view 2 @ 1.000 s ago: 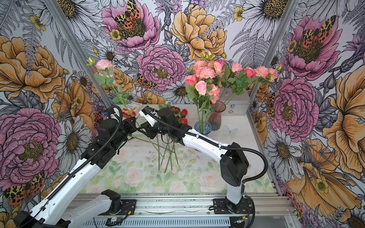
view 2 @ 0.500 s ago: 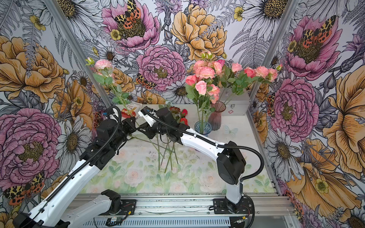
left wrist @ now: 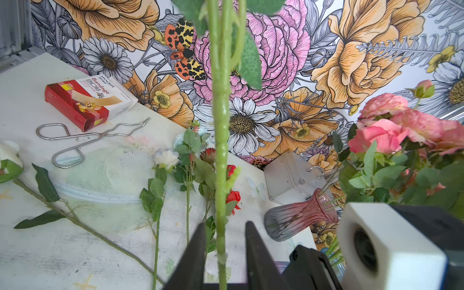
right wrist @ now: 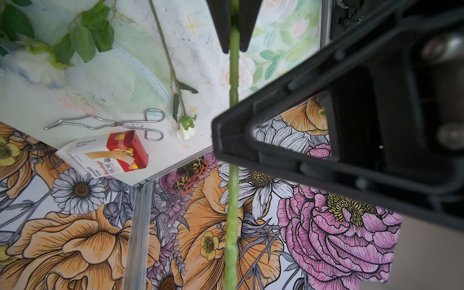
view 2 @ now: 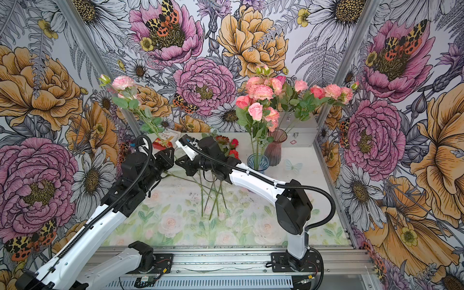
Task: Place the pink flowers into the vase
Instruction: Place the flower in the vase, then reset both arms
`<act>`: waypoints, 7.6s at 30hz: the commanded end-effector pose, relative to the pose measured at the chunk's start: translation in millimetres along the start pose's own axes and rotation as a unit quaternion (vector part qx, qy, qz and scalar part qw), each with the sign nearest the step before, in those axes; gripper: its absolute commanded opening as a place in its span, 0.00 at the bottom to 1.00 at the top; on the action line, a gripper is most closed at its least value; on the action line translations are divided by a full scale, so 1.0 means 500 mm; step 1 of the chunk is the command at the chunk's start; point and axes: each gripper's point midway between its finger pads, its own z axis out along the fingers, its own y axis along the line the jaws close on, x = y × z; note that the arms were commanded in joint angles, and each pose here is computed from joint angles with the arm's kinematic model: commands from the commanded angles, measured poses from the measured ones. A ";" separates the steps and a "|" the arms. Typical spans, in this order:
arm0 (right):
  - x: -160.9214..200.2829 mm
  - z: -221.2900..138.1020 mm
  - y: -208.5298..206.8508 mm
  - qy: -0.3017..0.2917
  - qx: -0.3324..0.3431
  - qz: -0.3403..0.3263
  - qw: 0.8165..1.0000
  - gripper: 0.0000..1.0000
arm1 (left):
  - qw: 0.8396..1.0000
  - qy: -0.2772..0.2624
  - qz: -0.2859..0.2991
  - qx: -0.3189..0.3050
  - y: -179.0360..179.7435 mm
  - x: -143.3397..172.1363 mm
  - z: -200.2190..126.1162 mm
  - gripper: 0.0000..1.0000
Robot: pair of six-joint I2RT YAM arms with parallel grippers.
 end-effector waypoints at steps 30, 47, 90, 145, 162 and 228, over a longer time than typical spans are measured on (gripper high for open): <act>-0.302 -0.426 0.008 -0.158 0.214 -0.163 0.950 0.00 | 1.000 0.004 -0.026 -0.009 0.055 -0.006 -0.025 0.99; -0.412 -0.902 -0.155 -0.294 0.485 -0.110 0.816 0.00 | 0.998 0.053 -0.019 -0.017 0.074 0.044 0.016 0.99; -0.228 -0.751 -0.726 -0.313 0.461 -0.081 0.827 0.00 | 0.968 0.165 0.130 0.138 -0.125 0.212 0.168 0.99; 0.008 -0.704 -0.693 -0.269 0.476 0.003 0.837 0.35 | 0.965 0.173 0.136 0.145 -0.144 0.224 0.129 0.98; -0.055 -0.750 -0.638 -0.279 0.493 -0.019 0.824 0.70 | 0.973 0.159 0.126 0.113 -0.117 0.182 0.107 0.99; 0.407 -0.967 -0.519 -0.107 0.781 0.094 0.608 0.99 | 0.867 -0.056 0.207 -0.449 0.554 0.016 0.094 0.99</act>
